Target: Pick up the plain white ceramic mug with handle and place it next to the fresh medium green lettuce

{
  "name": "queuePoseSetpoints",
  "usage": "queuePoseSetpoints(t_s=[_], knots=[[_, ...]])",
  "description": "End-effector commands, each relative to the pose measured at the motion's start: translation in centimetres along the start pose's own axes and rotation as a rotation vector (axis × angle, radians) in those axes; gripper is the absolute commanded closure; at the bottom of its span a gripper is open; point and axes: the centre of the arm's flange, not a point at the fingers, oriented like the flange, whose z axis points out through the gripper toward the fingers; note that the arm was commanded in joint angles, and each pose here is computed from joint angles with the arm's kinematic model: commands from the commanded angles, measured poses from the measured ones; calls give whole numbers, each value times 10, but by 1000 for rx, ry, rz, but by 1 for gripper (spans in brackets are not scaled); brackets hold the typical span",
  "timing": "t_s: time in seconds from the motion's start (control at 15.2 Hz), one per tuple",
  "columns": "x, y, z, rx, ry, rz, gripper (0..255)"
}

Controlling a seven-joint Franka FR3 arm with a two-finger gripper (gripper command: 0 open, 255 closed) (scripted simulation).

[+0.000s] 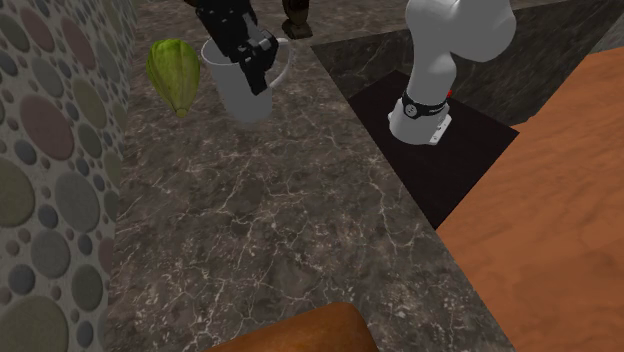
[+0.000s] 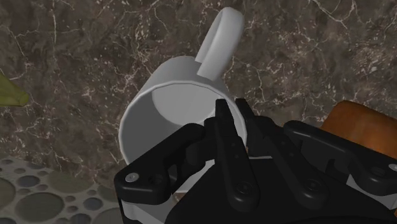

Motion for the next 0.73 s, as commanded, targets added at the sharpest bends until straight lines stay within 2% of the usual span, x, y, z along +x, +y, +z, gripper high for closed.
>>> queuePoseSetpoints(t_s=[0.0,0.66], knots=[[0,26,0,0,0,-1,255],[14,157,1,0,0,-1,255]])
